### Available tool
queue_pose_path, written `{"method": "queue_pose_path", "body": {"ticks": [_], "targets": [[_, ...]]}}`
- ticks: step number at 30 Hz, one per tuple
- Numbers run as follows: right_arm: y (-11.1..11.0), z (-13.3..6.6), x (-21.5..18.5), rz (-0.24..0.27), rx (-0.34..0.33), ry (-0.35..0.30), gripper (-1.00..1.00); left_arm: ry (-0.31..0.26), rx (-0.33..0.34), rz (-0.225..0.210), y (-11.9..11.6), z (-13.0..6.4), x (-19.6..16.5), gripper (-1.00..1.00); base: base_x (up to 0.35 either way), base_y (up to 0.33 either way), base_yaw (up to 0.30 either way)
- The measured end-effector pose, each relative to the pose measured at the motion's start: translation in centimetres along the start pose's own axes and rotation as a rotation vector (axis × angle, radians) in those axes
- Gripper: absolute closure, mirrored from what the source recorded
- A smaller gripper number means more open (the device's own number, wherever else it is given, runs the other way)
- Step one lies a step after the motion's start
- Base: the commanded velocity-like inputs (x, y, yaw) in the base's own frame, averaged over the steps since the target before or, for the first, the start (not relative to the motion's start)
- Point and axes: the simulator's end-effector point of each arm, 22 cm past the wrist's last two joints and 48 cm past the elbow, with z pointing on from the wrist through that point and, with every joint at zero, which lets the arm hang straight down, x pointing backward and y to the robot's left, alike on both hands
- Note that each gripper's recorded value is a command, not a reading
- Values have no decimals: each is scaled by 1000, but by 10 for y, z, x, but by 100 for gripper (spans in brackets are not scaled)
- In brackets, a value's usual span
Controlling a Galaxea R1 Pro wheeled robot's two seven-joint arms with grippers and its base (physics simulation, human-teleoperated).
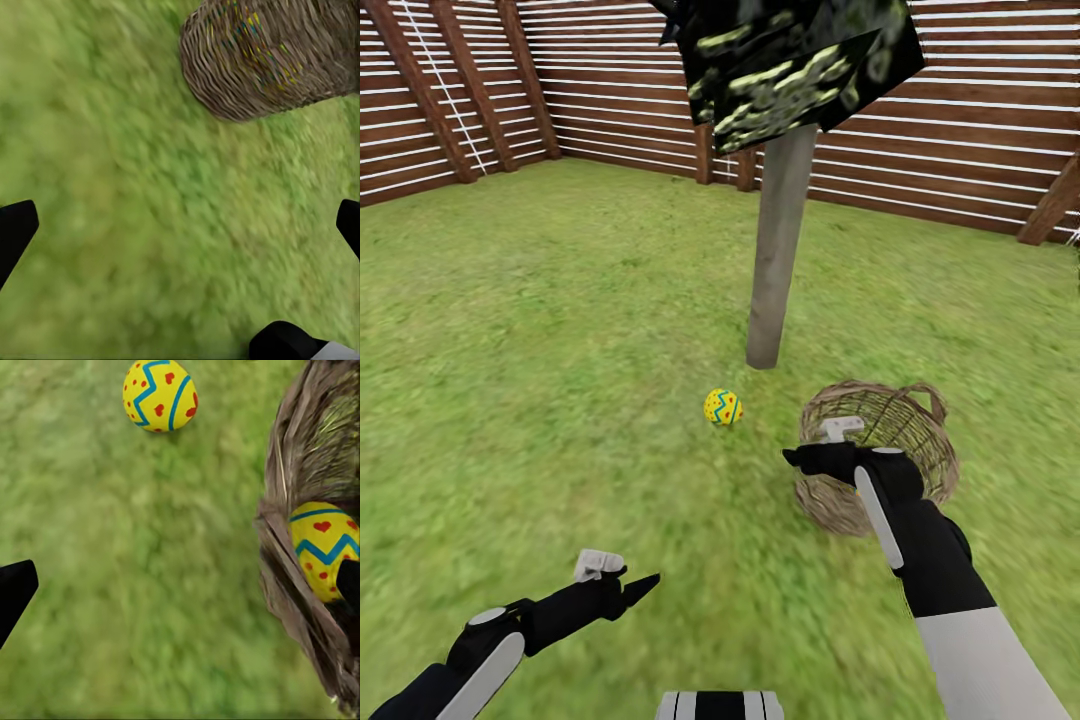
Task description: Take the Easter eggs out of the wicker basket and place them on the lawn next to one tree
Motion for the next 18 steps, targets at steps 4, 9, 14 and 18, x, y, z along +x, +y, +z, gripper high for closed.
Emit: {"method": "queue_pose_path", "body": {"ticks": [4, 9, 14, 18], "targets": [[-5, -3, -4, 10, 8, -9, -100, -5, -1, 4, -1, -1, -3, -100, 0, -302, 0], [-7, -6, -7, 13, 13, -16, -100, -11, 0, 9, -3, -3, -6, -100, 0, -306, 0], [-6, -8, -9, 5, 16, -19, -100, -16, 1, 13, -4, -4, -8, -100, 0, -308, 0], [-6, -7, -8, 0, 21, -17, -100, -7, -10, 6, 1, -4, -3, -100, 0, -309, 0]]}}
